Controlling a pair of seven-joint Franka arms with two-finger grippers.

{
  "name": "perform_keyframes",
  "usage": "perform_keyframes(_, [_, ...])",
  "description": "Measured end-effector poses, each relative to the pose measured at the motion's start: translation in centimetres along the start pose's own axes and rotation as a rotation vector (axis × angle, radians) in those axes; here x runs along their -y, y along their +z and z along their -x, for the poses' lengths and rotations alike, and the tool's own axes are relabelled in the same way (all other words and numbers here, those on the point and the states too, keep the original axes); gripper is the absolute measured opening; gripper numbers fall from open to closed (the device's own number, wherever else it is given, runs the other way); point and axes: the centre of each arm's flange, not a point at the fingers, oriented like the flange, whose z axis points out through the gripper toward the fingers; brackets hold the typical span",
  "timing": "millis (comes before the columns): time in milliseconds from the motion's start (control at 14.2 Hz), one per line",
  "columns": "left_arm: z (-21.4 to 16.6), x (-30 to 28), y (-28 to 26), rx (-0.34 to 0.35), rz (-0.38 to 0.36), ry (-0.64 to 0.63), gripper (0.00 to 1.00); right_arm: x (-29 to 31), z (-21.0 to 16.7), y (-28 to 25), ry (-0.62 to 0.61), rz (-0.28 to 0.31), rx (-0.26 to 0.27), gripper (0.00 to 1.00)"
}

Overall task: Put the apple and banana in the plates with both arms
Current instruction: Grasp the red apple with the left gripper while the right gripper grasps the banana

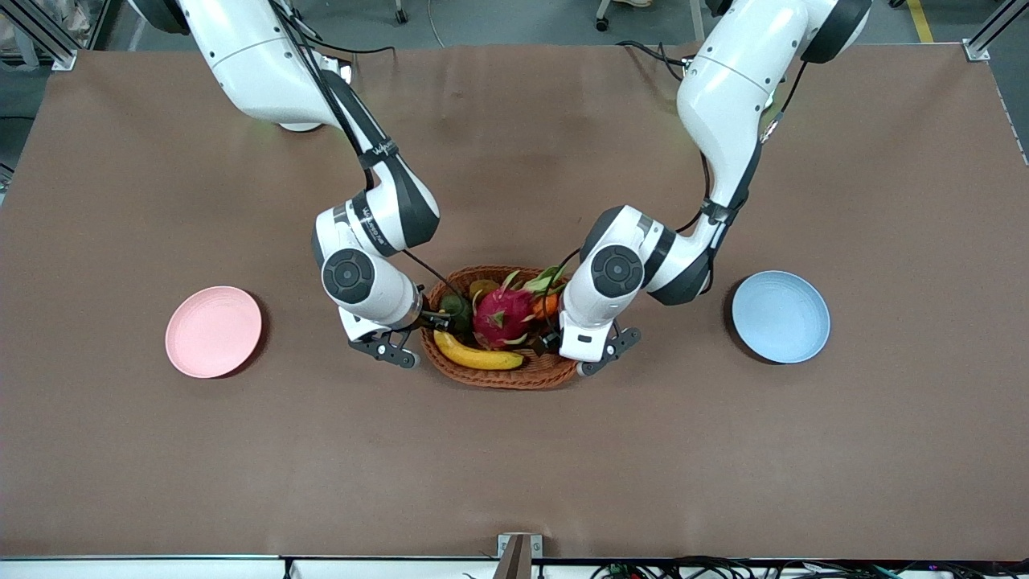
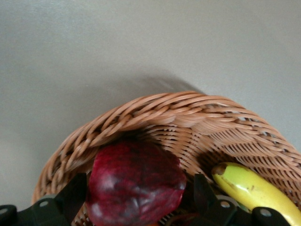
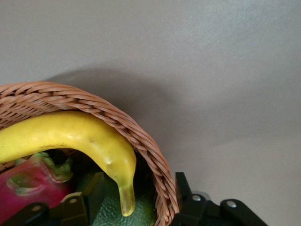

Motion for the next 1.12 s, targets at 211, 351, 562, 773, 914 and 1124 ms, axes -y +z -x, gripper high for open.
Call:
perform_keyframes(211, [0.1, -0.2, 0.5, -0.008, 0.018, 0.002, 1.00, 0.2, 0.0, 0.0, 0.004, -0.011, -0.002, 0.63])
perform_keyframes(351, [0.2, -0.1, 1.0, -0.007, 0.016, 0.004, 1.00, 0.4, 0.3, 0.2, 0.000, -0.013, 0.000, 0.62])
perform_keyframes(562, [0.3, 0.1, 1.9, -0.007, 0.004, 0.006, 0.96, 0.8, 0.7, 0.4, -0.004, -0.014, 0.003, 0.60])
perform_keyframes(773, [0.4, 0.0, 1.9, -0.008, 0.006, 0.009, 0.87, 1.1, 1.2, 0.4, -0.008, -0.017, 0.006, 0.57])
perform_keyframes(914, [0.4, -0.3, 1.6, -0.011, 0.013, 0.010, 0.87, 1.3, 1.3, 0.6, -0.009, -0.016, 0.007, 0.50])
perform_keyframes(1124, [0.2, -1.1, -0.6, -0.020, 0.034, 0.013, 0.87, 1.3, 1.3, 0.5, -0.008, -0.019, 0.005, 0.38])
